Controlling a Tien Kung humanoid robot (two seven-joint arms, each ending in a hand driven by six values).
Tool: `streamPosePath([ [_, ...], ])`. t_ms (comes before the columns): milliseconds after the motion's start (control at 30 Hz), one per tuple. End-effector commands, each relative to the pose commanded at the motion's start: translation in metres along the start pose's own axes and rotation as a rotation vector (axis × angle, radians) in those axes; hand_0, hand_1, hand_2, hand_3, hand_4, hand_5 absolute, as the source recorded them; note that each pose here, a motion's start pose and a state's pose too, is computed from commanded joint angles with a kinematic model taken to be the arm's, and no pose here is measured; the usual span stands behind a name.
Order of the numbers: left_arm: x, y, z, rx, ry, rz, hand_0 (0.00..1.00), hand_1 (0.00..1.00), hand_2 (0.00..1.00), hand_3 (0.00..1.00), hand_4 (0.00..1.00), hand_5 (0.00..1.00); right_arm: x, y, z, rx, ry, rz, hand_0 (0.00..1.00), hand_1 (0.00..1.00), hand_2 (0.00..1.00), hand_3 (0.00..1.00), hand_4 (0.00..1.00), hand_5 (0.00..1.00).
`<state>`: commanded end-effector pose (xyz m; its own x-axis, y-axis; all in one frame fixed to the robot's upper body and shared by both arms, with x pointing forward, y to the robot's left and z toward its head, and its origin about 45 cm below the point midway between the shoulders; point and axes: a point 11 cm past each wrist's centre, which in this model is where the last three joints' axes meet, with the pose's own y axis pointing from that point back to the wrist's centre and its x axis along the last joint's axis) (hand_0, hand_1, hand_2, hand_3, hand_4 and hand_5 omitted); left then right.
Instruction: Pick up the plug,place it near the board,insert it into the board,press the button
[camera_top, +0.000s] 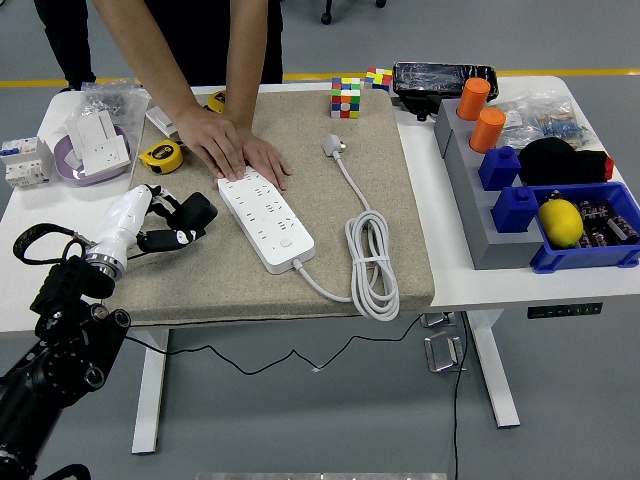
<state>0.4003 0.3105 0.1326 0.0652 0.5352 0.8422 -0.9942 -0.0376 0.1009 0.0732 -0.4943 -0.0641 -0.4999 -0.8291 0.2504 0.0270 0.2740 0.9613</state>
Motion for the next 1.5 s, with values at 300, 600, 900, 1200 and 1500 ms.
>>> streamPosePath([
  [300,0.008,0.001,0.037,-0.122,-0.032,0.025,0.551,0.516,0.34,0.368,0.491,0.175,0.003,-0.001,0.004,-0.008,0.006,0.007,0.808,0.774,0.759,0.783,0.998,0.973],
  [600,0.003,0.0,0.062,-0.204,-0.073,0.001,0.547,0.517,0.339,0.364,0.492,0.174,0.004,0.0,0.003,-0.009,0.01,0.011,0.807,0.774,0.758,0.783,0.998,0.972],
  [900,-0.01,-0.003,0.077,-0.245,-0.097,-0.038,0.543,0.515,0.334,0.36,0.495,0.174,0.003,-0.001,0.004,-0.012,0.016,0.01,0.807,0.774,0.758,0.783,0.998,0.969],
  [1200,-0.019,-0.015,0.073,-0.228,-0.124,-0.059,0.532,0.512,0.331,0.359,0.496,0.174,0.002,0.0,0.001,-0.007,0.018,0.008,0.807,0.774,0.758,0.783,0.998,0.969],
  [1500,-0.02,-0.018,0.063,-0.199,-0.13,-0.07,0.53,0.513,0.332,0.359,0.493,0.17,0.002,0.0,0.002,-0.01,0.016,0.008,0.807,0.774,0.758,0.783,0.998,0.968],
])
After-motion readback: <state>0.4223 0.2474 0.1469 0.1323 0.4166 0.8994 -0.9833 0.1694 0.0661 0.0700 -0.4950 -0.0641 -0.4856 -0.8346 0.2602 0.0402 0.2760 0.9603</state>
